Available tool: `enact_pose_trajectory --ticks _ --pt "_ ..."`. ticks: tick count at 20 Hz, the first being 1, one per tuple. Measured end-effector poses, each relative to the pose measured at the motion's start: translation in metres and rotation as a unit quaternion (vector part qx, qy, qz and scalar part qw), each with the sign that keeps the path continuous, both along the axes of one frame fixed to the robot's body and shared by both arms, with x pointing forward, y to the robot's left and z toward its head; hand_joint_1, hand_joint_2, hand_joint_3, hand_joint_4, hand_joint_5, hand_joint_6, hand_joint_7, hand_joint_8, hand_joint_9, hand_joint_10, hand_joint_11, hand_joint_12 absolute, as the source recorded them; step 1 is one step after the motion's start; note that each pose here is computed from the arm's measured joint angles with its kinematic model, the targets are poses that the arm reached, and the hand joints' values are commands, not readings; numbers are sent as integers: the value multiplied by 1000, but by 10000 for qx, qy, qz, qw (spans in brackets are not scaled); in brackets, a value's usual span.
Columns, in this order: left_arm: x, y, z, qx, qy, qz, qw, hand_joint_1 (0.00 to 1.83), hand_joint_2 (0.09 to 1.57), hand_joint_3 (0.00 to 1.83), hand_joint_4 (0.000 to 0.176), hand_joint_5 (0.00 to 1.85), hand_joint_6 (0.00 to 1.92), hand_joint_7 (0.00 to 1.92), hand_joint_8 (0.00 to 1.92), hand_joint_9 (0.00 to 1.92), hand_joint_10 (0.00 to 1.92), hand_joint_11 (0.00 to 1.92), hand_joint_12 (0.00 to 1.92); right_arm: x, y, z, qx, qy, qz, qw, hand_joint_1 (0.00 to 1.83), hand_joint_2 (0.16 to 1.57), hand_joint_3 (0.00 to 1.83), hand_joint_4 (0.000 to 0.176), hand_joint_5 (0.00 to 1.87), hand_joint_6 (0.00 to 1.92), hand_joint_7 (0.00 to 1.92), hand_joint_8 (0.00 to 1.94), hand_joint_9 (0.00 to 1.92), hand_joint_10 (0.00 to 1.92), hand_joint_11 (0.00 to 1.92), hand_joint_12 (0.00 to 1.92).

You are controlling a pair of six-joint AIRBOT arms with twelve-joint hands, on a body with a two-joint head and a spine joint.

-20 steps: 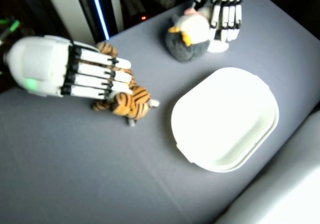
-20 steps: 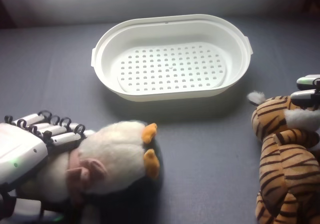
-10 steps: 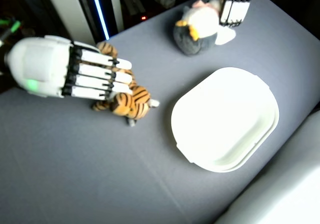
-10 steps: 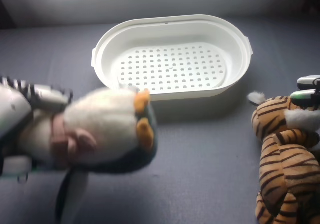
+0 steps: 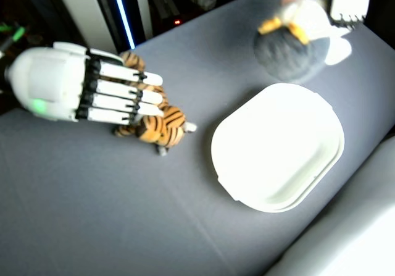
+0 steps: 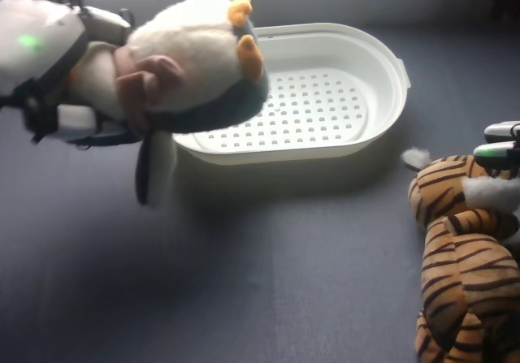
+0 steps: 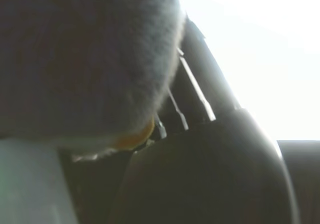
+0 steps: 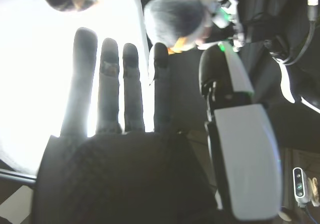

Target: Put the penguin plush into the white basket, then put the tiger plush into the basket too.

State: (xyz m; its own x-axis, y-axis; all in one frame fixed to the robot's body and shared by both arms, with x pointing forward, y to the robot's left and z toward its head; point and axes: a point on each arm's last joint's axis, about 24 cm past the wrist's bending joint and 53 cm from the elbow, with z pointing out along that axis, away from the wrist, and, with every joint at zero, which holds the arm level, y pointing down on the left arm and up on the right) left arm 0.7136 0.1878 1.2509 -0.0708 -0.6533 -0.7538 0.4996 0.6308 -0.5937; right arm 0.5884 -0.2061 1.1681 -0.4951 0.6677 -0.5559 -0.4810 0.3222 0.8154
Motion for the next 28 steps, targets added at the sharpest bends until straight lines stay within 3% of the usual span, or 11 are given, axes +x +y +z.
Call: enact_pose_trajectory --ticks 1,2,3,7,8,12,13,16,20,22,28 --pt "10 -4 -3 34 130 14 9999 1359 1121 0 0 892 1063 907 1006 977 1148 861 911 0 0 0 -4 1 6 10000 713 1240 0 70 500 1 353 1 380 3 315 352" --pt "17 -6 -4 66 219 23 9997 1243 1044 0 0 803 404 817 416 869 584 803 885 0 0 0 7 8 16 10000 728 1239 0 66 502 2 353 1 381 2 317 351" --pt "21 -8 -7 128 296 30 9995 1100 1001 0 0 618 96 660 110 723 250 582 847 -1 0 0 6 14 20 10000 779 1232 0 62 504 2 355 1 378 1 317 347" --pt "24 -14 -16 396 431 22 9983 819 903 0 164 205 0 247 0 358 0 108 865 -2 3 -1 6 49 90 9999 779 1243 2 42 509 1 376 3 382 0 313 330" --pt "24 -13 -13 363 400 31 9985 785 898 0 174 160 0 203 0 324 0 74 862 -4 4 -2 2 60 137 9999 781 1246 0 34 509 0 376 0 372 0 323 279" --pt "8 -23 -21 461 383 -103 9982 855 903 1 176 113 1 174 2 212 1 0 743 -12 9 3 -73 55 281 9996 762 1235 0 22 552 4 395 4 385 5 384 195" --pt "-4 -24 -25 516 366 -190 9978 913 917 3 176 132 3 187 3 183 1 0 621 -15 8 11 -164 -45 322 9993 885 1205 0 66 534 0 393 1 393 5 406 193" --pt "-30 -21 -23 577 212 -295 9977 851 914 2 176 112 0 132 0 176 0 0 626 -22 7 31 -140 -350 280 9989 928 1198 0 84 519 0 368 0 353 0 367 167" --pt "-72 -12 -3 537 -267 -422 9973 847 937 2 176 47 2 70 1 82 6 0 375 -42 25 31 -186 -381 712 9966 977 1185 0 149 459 0 397 6 357 3 329 138" --pt "-89 -13 2 524 -425 -526 9963 743 910 0 125 107 12 97 5 105 3 0 317 -53 34 27 -276 -373 965 9942 994 1163 0 171 471 4 388 1 373 7 416 173" --pt "-99 -14 16 320 -684 -635 9951 684 916 1 91 163 2 120 1 74 1 0 177 -50 38 -14 -715 223 1050 9916 1097 1157 5 173 458 1 321 0 352 0 386 459"
